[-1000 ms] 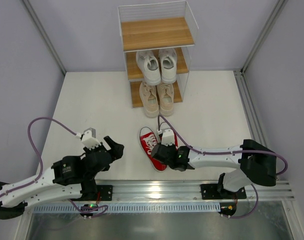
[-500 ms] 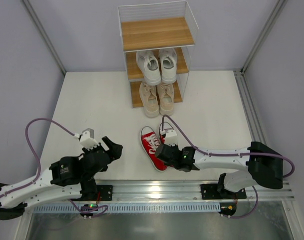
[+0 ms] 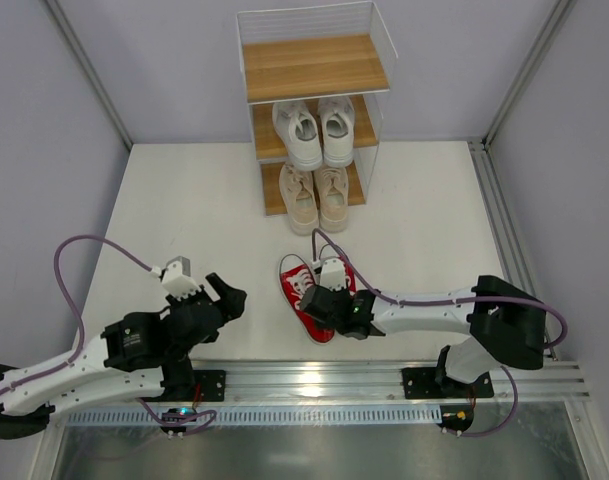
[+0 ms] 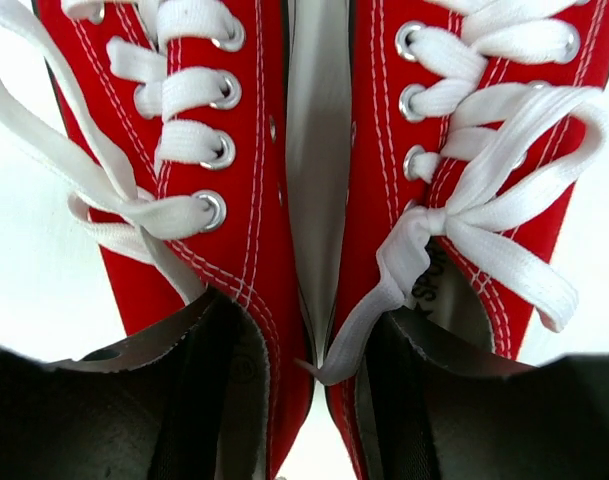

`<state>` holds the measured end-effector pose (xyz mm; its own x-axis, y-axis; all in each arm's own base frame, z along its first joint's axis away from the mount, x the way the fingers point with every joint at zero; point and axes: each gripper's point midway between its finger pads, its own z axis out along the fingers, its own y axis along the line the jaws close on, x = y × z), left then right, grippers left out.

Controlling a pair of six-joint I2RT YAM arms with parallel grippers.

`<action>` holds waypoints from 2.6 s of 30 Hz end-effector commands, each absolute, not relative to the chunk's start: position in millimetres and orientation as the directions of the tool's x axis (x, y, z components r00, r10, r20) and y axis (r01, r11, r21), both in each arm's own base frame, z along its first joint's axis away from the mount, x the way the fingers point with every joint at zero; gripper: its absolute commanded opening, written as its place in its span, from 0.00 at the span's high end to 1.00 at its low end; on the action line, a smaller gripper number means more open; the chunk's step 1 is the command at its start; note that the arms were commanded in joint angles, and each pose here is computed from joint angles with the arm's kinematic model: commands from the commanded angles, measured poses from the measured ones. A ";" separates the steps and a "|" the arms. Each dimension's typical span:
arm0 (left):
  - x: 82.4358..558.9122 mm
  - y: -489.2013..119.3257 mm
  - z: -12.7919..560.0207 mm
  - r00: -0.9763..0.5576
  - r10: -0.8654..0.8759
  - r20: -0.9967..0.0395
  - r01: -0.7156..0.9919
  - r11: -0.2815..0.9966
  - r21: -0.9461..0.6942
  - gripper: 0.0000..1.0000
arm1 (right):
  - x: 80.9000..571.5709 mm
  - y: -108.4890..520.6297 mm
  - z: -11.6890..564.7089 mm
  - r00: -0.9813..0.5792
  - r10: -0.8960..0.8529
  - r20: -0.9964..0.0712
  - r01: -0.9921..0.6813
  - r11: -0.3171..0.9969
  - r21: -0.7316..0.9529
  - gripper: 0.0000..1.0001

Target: Place and organize the shoes onto the shoe shelf

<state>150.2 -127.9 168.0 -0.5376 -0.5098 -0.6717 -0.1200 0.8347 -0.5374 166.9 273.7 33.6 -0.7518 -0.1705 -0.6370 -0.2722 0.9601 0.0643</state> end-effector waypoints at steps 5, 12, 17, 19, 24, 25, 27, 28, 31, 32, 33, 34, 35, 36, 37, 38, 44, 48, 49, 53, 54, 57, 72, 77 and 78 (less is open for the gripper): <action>153.0 -122.8 171.9 -0.508 -0.542 -0.669 -0.136 0.818 -0.559 0.20 | 198.6 280.4 65.1 -0.676 -0.045 -0.735 -0.191 0.975 0.116 0.48; 152.9 -123.9 169.1 -0.511 -0.540 -0.669 -0.136 0.819 -0.557 0.20 | 212.3 274.6 64.3 -0.654 -0.010 -0.756 -0.159 0.979 0.125 0.57; 152.3 -122.9 168.5 -0.513 -0.539 -0.668 -0.135 0.819 -0.557 0.20 | 217.9 280.0 62.6 -0.637 0.018 -0.771 -0.155 0.976 0.151 0.58; 152.4 -122.6 168.8 -0.511 -0.539 -0.670 -0.134 0.819 -0.557 0.20 | 219.3 281.3 60.1 -0.634 0.021 -0.773 -0.153 0.977 0.151 0.67; 152.5 -121.9 171.1 -0.509 -0.542 -0.669 -0.131 0.817 -0.562 0.20 | 219.2 282.8 47.5 -0.654 -0.002 -0.757 -0.162 0.977 0.137 0.96; 151.9 -121.7 170.6 -0.512 -0.537 -0.671 -0.130 0.820 -0.557 0.20 | 217.5 283.2 46.3 -0.659 -0.007 -0.752 -0.167 0.976 0.138 0.96; 151.7 -121.1 171.4 -0.512 -0.537 -0.671 -0.128 0.820 -0.558 0.21 | 214.4 281.9 46.9 -0.664 -0.015 -0.748 -0.177 0.975 0.138 0.96; 151.3 -120.7 171.7 -0.512 -0.538 -0.670 -0.127 0.819 -0.560 0.20 | 211.9 277.9 50.5 -0.665 -0.018 -0.747 -0.182 0.973 0.139 0.96; 151.1 -119.3 173.4 -0.509 -0.539 -0.671 -0.121 0.816 -0.565 0.20 | 206.7 269.2 68.9 -0.651 -0.025 -0.759 -0.210 0.966 0.148 0.96; 151.4 -119.5 174.6 -0.506 -0.542 -0.671 -0.118 0.814 -0.569 0.20 | 204.8 267.3 74.5 -0.646 -0.031 -0.763 -0.224 0.963 0.151 0.96; 151.6 -119.3 175.4 -0.504 -0.545 -0.671 -0.115 0.812 -0.573 0.20 | 204.1 264.5 82.7 -0.632 -0.048 -0.773 -0.246 0.959 0.142 0.96; 152.0 -118.7 176.4 -0.501 -0.542 -0.675 -0.110 0.813 -0.571 0.20 | 202.3 261.3 90.7 -0.627 -0.060 -0.777 -0.261 0.956 0.137 0.96; 152.4 -119.2 177.6 -0.498 -0.543 -0.676 -0.106 0.812 -0.574 0.21 | 201.4 261.6 110.6 -0.605 -0.040 -0.795 -0.282 0.945 0.167 0.96; 153.0 -119.9 178.5 -0.495 -0.547 -0.675 -0.104 0.809 -0.579 0.20 | 201.5 260.1 120.5 -0.590 -0.048 -0.806 -0.299 0.940 0.163 0.96; 153.5 -120.5 179.5 -0.493 -0.547 -0.677 -0.100 0.808 -0.580 0.20 | 201.7 257.7 133.4 -0.575 -0.072 -0.815 -0.319 0.937 0.142 0.96; 153.7 -121.0 180.1 -0.492 -0.546 -0.678 -0.097 0.808 -0.581 0.20 | 203.0 255.6 146.6 -0.556 -0.072 -0.828 -0.327 0.935 0.138 0.96; 155.5 -126.3 183.1 -0.494 -0.533 -0.687 -0.082 0.815 -0.573 0.20 | 213.5 243.5 257.4 -0.387 -0.050 -0.921 -0.382 0.917 0.111 0.96; 156.2 -127.3 186.2 -0.492 -0.521 -0.697 -0.070 0.822 -0.565 0.20 | 221.7 234.3 348.5 -0.234 0.008 -0.972 -0.395 0.913 0.103 0.96; 156.4 -127.1 186.9 -0.491 -0.521 -0.698 -0.070 0.822 -0.565 0.20 | 223.5 233.4 362.5 -0.205 0.012 -0.979 -0.395 0.914 0.094 0.96; 157.0 -128.0 187.4 -0.490 -0.515 -0.703 -0.060 0.825 -0.562 0.20 | 238.9 231.4 427.9 -0.057 0.013 -0.998 -0.360 0.932 0.033 0.96; 156.7 -128.7 188.0 -0.491 -0.516 -0.702 -0.057 0.823 -0.565 0.20 | 243.7 232.1 438.6 -0.014 -0.035 -0.999 -0.352 0.936 -0.028 0.96; 156.2 -129.6 188.9 -0.495 -0.511 -0.703 -0.050 0.824 -0.564 0.20 | 263.9 237.4 480.1 0.068 -0.017 -0.998 -0.270 0.962 -0.034 0.96; 137.7 -116.8 182.0 -0.554 -0.532 -0.640 -0.044 0.787 -0.616 0.22 | 396.0 246.6 599.2 0.305 0.065 -0.950 -0.040 0.998 0.056 0.96; 134.8 -106.1 182.5 -0.544 -0.557 -0.628 -0.051 0.769 -0.638 0.23 | 410.7 240.8 606.6 0.345 0.093 -0.934 -0.037 0.996 0.086 0.96; 134.6 -104.3 183.4 -0.540 -0.563 -0.626 -0.052 0.765 -0.642 0.23 | 412.3 239.9 608.3 0.350 0.109 -0.930 -0.045 0.994 0.099 0.96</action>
<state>134.7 -113.8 186.4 -0.5532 -0.5507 -0.6251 -0.0287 0.7625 -0.6463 448.0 281.2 475.3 0.0385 -0.1801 -0.9829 -0.0436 0.9824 -0.1817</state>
